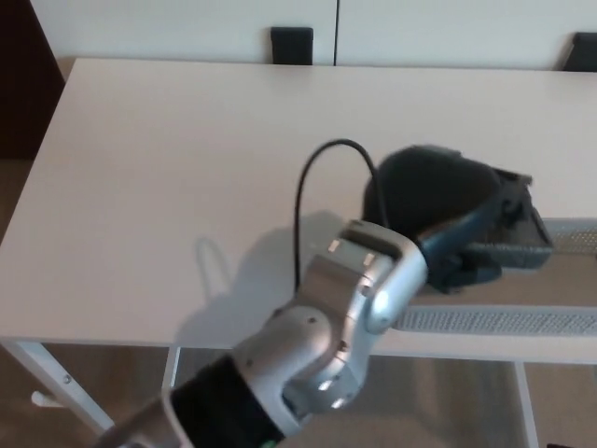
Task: The robot walks towards a desk on which an eraser is kept on the left hand side and a container is kept on the right hand side. The robot picks up the eraser using its left hand and places it in the container.
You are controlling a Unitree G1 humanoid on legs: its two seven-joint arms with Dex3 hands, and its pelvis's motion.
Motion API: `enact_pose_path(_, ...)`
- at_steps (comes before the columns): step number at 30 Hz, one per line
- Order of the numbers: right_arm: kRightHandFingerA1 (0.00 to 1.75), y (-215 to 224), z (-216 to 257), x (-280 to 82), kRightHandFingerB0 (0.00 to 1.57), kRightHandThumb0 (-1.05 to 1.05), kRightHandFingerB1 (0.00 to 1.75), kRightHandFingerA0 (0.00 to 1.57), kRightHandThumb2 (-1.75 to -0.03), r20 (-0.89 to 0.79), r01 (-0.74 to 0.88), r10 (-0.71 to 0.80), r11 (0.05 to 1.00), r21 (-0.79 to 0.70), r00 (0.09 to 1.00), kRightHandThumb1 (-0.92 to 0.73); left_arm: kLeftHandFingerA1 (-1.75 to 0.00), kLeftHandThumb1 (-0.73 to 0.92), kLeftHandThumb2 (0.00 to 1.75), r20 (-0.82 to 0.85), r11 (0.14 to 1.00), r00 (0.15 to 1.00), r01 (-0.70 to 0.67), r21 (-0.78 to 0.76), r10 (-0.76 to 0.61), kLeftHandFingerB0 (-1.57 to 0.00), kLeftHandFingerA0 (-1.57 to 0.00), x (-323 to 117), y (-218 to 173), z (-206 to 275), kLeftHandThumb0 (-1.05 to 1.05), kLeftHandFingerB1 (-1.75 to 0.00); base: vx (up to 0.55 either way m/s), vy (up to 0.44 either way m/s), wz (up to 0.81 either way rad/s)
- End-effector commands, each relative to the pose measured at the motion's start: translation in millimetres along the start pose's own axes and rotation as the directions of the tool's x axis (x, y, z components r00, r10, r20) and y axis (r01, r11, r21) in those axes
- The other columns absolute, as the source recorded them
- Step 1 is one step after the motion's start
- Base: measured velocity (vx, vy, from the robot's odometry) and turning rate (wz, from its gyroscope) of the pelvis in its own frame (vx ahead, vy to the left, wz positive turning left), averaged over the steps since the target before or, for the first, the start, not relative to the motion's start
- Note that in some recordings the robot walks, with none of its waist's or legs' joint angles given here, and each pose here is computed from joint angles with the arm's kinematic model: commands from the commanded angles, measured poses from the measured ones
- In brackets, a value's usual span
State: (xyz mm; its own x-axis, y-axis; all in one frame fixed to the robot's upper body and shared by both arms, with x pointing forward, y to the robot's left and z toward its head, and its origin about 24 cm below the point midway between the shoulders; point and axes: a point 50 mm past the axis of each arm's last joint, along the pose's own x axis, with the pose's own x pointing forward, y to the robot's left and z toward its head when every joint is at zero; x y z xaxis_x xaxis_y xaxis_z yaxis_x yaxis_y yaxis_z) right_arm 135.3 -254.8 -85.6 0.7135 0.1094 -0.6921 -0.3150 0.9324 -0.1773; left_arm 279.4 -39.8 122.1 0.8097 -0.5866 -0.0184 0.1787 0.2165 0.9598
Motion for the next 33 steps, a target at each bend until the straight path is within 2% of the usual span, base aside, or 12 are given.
enact_pose_path(1, 0.49, 0.2, -0.1, 0.0, 0.56, -0.37, 0.43, 0.64, -0.57, -0.011, 0.002, -0.002, 1.0, -0.01, 1.0, -0.57, -1.5, 0.85, 0.69, 0.009, 0.997, 1.0, -0.004, 0.075, 0.003, -0.76, -0.96, 7.3, -6.4, 1.3, -0.46, -0.61, 0.0, 0.0, 0.0)
enact_pose_path(6, 0.48, 1.6, 4.1, 0.1, 0.55, -0.38, 0.43, 0.63, -0.56, 0.002, -0.009, 0.009, 1.0, -0.009, 1.0, -0.58, -1.57, 0.9, 0.72, 0.02, 0.994, 1.0, 0.002, 0.109, -0.004, -0.72, -0.94, 11.9, -11.9, -2.0, -0.46, -0.84, 0.0, 0.0, 0.0)
enact_pose_path(9, 0.49, 0.1, 5.9, 3.2, 0.56, -0.37, 0.43, 0.63, -0.55, 0.015, -0.014, 0.014, 1.0, -0.009, 1.0, -0.58, -1.39, 0.78, 0.66, 0.057, 0.995, 0.998, 0.004, 0.1, -0.01, -0.45, -0.67, 14.3, -13.7, 0.6, -0.48, -0.38, 0.0, 0.0, 0.0)
enact_pose_path(10, 0.5, 0.0, 6.1, 3.0, 0.56, -0.37, 0.44, 0.64, -0.56, 0.019, -0.013, 0.013, 1.0, -0.015, 1.0, -0.56, -0.25, 0.66, 0.62, 0.043, 0.99, 0.997, 0.065, 0.124, -0.071, -0.11, -0.07, 15.6, -16.2, 1.5, -0.71, -0.26, 0.0, 0.0, 0.0)
enact_pose_path(11, 0.5, 0.3, 7.2, 4.0, 0.56, -0.38, 0.44, 0.65, -0.56, 0.016, -0.012, 0.013, 1.0, -0.015, 1.0, -0.56, 0.0, 0.68, 0.64, 0.04, 0.977, 0.995, 0.084, 0.197, -0.093, 0.0, 0.0, 16.1, -16.7, 0.9, -0.87, -0.01, 0.0, 0.0, 0.0)
enact_pose_path(20, 0.48, -1.0, 13.8, 4.2, 0.57, -0.38, 0.42, 0.66, -0.56, 0.007, -0.005, 0.005, 0.998, -0.063, 1.0, -0.56, 0.0, 0.59, 0.95, 0.057, 0.959, 0.99, 0.106, 0.263, -0.125, 0.0, 0.0, 16.7, -17.8, 8.9, -1.03, 0.0, 0.0, 0.0, 0.0)
enact_pose_path(22, 0.48, -1.6, 14.2, 4.7, 0.57, -0.38, 0.42, 0.66, -0.56, 0.007, -0.003, 0.003, 0.998, -0.059, 1.0, -0.56, 0.0, 0.79, 0.64, 0.059, 0.958, 0.991, 0.101, 0.27, -0.121, 0.0, 0.0, 16.4, -17.1, 8.7, -1.03, 0.0, 0.0, 0.0, 0.0)
enact_pose_path(23, 0.48, -1.9, 14.9, 5.4, 0.57, -0.38, 0.42, 0.67, -0.56, 0.004, -0.003, 0.003, 0.998, -0.064, 1.0, -0.56, 0.0, 0.63, 1.07, 0.057, 0.954, 0.991, 0.097, 0.285, -0.118, 0.0, 0.0, 16.7, -16.7, 8.5, -1.05, -0.06, 0.0, 0.0, 0.0)
enact_pose_path(24, 0.48, -1.8, 15.2, 5.3, 0.57, -0.38, 0.42, 0.67, -0.56, 0.004, -0.004, 0.004, 0.998, -0.064, 1.0, -0.56, 0.0, 0.77, 0.62, 0.061, 0.953, 0.992, 0.091, 0.288, -0.113, 0.0, 0.0, 16.1, -17.0, 8.3, -1.05, 0.0, 0.0, 0.0, 0.0)
enact_pose_path(25, 0.48, -1.5, 16.3, 5.7, 0.57, -0.38, 0.42, 0.67, -0.56, 0.009, -0.005, 0.006, 0.997, -0.074, 1.0, -0.57, 0.0, 0.6, 0.94, 0.067, 0.954, 0.992, 0.082, 0.288, -0.106, 0.0, 0.0, 15.3, -16.7, 7.7, -1.01, 0.0, 0.0, 0.0, 0.0)
enact_pose_path(32, 0.49, 0.0, 14.7, 4.3, 0.55, -0.38, 0.43, 0.65, -0.56, 0.024, -0.021, 0.022, 0.998, -0.06, 0.999, -0.56, 0.0, 0.8, 0.67, 0.207, 0.992, 0.978, -0.01, 0.123, -0.015, 0.0, 0.0, -22.6, -1.8, 18.2, -0.98, 0.0, 0.0, 0.0, 0.0)
enact_pose_path(33, 0.48, -1.3, 15.3, 4.2, 0.55, -0.37, 0.42, 0.64, -0.56, 0.021, -0.019, 0.021, 0.997, -0.07, 1.0, -0.57, -0.02, 0.62, 1.03, 0.257, 0.998, 0.966, -0.03, 0.05, 0.016, 0.0, 0.0, -36.6, 6.4, 22.4, -0.95, -0.13, 0.0, 0.0, 0.0)
